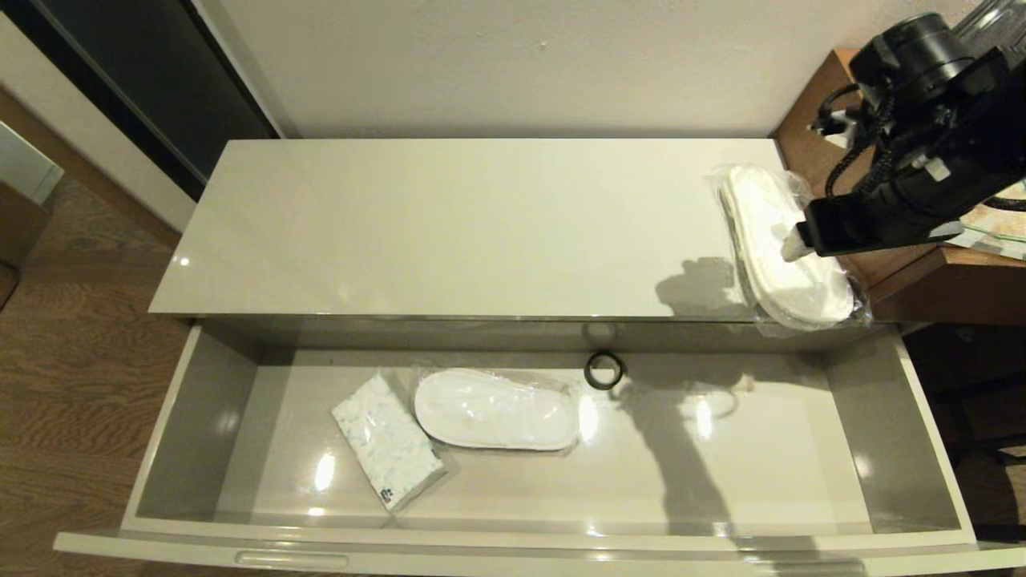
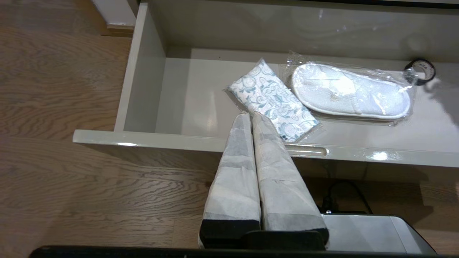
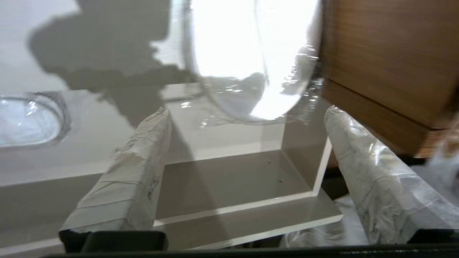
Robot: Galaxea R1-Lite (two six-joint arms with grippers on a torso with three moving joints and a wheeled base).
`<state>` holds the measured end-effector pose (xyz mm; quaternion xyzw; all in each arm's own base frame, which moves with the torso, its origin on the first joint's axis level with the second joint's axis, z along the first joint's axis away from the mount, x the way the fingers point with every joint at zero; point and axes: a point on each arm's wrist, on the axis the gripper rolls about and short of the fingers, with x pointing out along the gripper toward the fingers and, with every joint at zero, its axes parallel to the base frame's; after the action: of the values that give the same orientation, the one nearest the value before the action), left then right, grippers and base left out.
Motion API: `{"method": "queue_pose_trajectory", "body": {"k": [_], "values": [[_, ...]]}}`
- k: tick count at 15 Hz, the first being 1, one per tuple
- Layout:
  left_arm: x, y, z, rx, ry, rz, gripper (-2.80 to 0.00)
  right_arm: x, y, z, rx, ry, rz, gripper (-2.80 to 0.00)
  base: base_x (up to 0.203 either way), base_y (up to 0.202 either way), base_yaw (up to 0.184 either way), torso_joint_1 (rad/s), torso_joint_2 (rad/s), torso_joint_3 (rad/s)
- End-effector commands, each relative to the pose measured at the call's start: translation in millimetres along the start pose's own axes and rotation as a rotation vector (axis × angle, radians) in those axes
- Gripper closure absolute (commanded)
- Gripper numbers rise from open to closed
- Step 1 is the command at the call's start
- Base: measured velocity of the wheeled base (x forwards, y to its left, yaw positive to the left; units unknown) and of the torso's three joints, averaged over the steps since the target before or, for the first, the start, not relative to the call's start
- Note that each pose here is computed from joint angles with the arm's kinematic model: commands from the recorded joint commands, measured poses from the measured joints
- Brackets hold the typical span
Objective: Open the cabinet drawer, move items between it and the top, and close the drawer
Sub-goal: Pick up the disposable slippers on the table
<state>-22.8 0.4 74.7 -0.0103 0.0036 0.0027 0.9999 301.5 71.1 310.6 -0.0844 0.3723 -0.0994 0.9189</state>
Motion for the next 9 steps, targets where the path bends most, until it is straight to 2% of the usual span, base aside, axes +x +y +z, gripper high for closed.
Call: {"method": "queue_pose_trajectory", "body": {"k": [1, 3, 5, 7, 8, 9], "values": [[0, 0.0, 0, -0.001, -0.003, 0.001, 0.00, 0, 15, -1, -0.040, -0.001, 0.006, -2.80, 0.000, 0.000, 0.000, 0.000, 0.00, 0.000], [0, 0.0, 0, -0.001, -0.001, 0.001, 0.00, -6, 18, 1, -0.065, -0.044, -0.032, -2.80, 0.000, 0.000, 0.000, 0.000, 0.00, 0.000], [0, 0.0, 0, -0.001, -0.002, 0.001, 0.00, -2, 22, -1, -0.070, -0.028, -0.031, -2.80, 0.000, 0.000, 0.000, 0.000, 0.00, 0.000], [0, 0.0, 0, -0.001, -0.001, 0.001, 0.00, 24, 26, 0, -0.071, 0.019, -0.057, -2.80, 0.000, 0.000, 0.000, 0.000, 0.00, 0.000], [0, 0.0, 0, -0.001, -0.001, 0.001, 0.00, 45, 22, 3, -0.047, 0.039, -0.082, -2.80, 0.000, 0.000, 0.000, 0.000, 0.00, 0.000], [0, 0.0, 0, -0.001, -0.002, 0.001, 0.00, 64, 18, 10, -0.012, 0.004, -0.096, -2.80, 0.000, 0.000, 0.000, 0.000, 0.00, 0.000]]}}
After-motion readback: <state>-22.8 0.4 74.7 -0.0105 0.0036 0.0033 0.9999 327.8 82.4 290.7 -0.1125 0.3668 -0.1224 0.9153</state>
